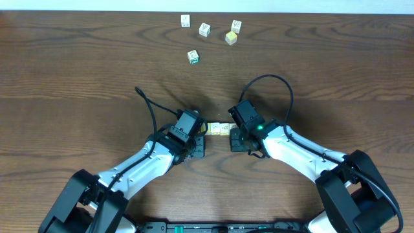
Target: Lift 5 blocks
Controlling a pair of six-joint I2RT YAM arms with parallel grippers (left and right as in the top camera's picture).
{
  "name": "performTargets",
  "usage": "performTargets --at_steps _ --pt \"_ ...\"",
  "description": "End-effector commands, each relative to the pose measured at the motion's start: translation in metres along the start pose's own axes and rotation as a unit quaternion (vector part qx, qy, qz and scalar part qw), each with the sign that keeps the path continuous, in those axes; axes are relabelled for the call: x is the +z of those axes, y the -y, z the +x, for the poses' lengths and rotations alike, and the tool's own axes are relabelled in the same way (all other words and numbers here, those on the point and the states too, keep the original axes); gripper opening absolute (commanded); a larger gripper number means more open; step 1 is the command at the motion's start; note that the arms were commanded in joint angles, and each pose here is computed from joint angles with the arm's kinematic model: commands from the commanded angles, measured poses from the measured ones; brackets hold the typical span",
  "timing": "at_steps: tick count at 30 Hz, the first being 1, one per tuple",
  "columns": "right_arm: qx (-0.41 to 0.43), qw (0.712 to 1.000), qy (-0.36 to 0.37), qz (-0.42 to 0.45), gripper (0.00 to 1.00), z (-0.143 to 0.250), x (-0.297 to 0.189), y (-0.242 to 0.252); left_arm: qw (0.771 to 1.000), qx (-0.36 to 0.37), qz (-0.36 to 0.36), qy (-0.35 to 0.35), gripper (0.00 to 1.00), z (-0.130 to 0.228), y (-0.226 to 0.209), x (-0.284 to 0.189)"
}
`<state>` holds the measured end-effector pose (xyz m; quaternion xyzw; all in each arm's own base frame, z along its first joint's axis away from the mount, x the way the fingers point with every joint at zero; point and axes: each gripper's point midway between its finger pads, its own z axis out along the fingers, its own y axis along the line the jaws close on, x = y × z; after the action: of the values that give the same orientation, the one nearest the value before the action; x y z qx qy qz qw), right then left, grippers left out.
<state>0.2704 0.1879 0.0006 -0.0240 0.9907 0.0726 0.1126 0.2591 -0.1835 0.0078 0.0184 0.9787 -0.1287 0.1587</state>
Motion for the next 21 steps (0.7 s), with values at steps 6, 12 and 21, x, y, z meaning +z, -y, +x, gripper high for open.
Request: performTargets --at_steps 6,12,21 --pt "0.055 0.997 0.013 0.046 0.01 -0.006 -0.001 0.025 1.000 -0.002 -0.007 0.008 0.07 -0.004 -0.001 -0.001" --pt "0.090 0.995 0.021 0.031 0.01 -0.021 -0.001 0.037 1.000 -0.011 -0.002 0.007 0.07 -0.003 0.001 -0.003" --pt "0.091 0.995 0.026 0.025 0.01 -0.024 -0.001 0.037 0.999 -0.009 0.023 0.037 0.07 -0.010 0.009 -0.044"
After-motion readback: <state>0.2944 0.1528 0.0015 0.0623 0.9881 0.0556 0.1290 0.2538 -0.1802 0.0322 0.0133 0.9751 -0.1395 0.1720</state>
